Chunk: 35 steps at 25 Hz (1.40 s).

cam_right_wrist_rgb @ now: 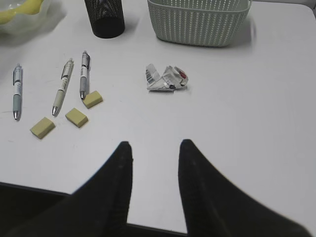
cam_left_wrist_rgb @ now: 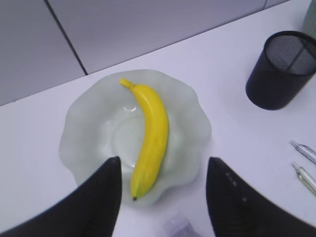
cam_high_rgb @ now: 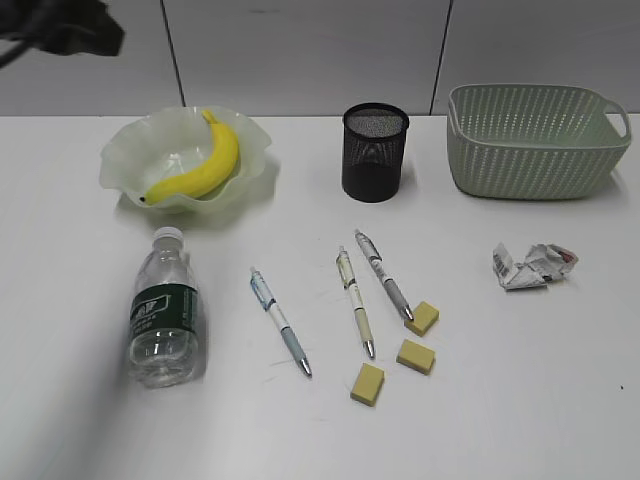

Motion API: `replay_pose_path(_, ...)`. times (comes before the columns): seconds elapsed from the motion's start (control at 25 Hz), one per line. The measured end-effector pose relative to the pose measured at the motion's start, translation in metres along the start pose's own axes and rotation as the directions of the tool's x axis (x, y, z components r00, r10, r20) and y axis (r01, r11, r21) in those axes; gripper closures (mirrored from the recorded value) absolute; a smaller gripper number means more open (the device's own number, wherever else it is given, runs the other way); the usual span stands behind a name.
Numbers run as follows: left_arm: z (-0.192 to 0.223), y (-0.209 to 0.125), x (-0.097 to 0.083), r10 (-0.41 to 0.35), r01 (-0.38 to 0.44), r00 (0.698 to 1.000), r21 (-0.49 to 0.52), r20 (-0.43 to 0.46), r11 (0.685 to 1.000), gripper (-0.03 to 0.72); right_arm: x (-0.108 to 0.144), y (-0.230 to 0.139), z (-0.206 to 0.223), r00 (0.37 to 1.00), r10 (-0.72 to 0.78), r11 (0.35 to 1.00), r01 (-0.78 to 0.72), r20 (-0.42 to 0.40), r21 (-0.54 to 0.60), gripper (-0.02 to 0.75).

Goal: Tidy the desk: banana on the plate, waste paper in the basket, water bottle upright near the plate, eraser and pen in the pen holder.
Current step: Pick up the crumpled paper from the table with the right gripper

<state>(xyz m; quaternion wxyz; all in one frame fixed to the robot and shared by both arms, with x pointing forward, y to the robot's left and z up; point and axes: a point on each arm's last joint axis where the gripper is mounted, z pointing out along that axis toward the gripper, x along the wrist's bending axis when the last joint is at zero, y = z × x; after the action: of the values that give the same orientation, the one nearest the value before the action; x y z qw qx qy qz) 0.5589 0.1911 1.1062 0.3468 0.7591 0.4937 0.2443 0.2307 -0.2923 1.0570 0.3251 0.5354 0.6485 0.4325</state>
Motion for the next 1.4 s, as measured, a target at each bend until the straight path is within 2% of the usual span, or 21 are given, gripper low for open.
replay_pose_path(0.12,-0.073,-0.029,-0.006,-0.028,0.027,1.0,-0.072,-0.001,0.997,0.279,0.0,0.0,0.0,1.0,0.0,1.0,0.0,0.0,0.0,0.471)
replay_pose_path(0.32,-0.172,-0.106,-0.016,-0.073,0.071,0.997,-0.16,-0.001,0.985,0.279,0.0,0.0,0.0,1.0,0.0,1.0,0.0,0.0,0.0,0.471)
replay_pose_path(0.56,-0.232,-0.194,-0.013,-0.185,0.164,0.975,-0.165,-0.122,0.973,0.279,0.0,0.0,0.0,1.0,0.002,1.0,-0.002,-0.003,0.0,0.471)
replay_pose_path(0.72,-0.248,-0.228,-0.012,-0.219,0.182,0.963,-0.218,-0.157,0.959,0.279,0.001,0.0,0.0,1.0,0.004,1.0,-0.004,-0.007,0.0,0.471)
replay_pose_path(0.88,-0.241,-0.248,-0.013,-0.24,0.2,0.958,-0.235,-0.155,0.951,0.28,0.001,0.0,0.0,1.0,0.004,1.0,-0.004,-0.007,0.0,0.471)
replay_pose_path(1.2,-0.236,-0.251,-0.013,-0.249,0.208,0.956,-0.243,-0.152,0.947,0.285,0.001,0.004,0.005,1.0,0.009,1.0,-0.009,-0.009,0.027,0.471)
replay_pose_path(1.4,-0.236,-0.251,-0.013,-0.255,0.211,0.954,-0.247,-0.158,0.946,0.293,-0.003,0.034,0.042,1.0,-0.006,0.994,0.007,-0.003,0.113,0.461)
